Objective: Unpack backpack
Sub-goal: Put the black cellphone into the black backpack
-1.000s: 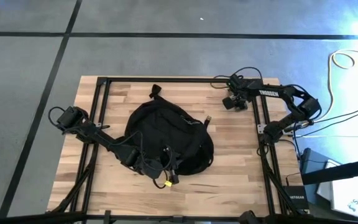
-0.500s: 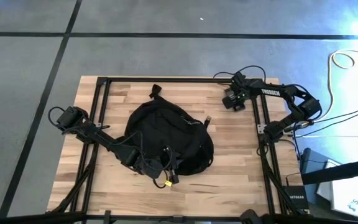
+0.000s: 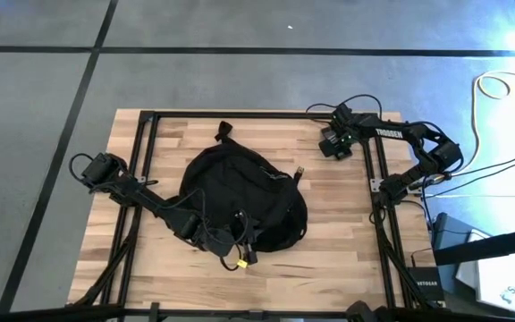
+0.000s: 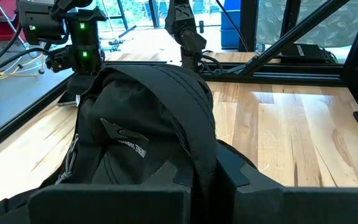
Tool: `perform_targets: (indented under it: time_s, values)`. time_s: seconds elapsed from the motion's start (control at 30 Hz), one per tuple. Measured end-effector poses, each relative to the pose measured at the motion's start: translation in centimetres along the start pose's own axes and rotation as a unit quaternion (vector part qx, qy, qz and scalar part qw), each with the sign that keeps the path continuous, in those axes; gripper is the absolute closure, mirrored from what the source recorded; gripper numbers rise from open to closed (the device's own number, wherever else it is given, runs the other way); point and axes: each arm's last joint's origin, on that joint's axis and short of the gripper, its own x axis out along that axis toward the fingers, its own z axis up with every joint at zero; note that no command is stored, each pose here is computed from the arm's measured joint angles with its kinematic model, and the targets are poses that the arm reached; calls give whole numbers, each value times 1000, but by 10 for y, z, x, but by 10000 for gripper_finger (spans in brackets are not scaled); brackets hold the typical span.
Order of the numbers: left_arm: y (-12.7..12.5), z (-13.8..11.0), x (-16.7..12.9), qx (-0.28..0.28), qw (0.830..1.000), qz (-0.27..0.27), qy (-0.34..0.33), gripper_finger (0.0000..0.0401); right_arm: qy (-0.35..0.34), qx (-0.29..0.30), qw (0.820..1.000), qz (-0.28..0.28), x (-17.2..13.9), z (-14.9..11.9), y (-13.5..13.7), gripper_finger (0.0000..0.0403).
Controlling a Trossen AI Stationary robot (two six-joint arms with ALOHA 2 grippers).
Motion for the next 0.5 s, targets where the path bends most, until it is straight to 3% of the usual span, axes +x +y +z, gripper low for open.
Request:
perform_targets:
  time_s: [0.17, 0.5]
  values:
    - [0, 0, 0, 0, 1000, 0, 0, 395, 4, -4, 1000, 8, -1, -1, 3, 45]
    - [3, 1, 2, -2, 1000, 4, 0, 395, -11, -43, 997, 56, -22, -10, 24, 64]
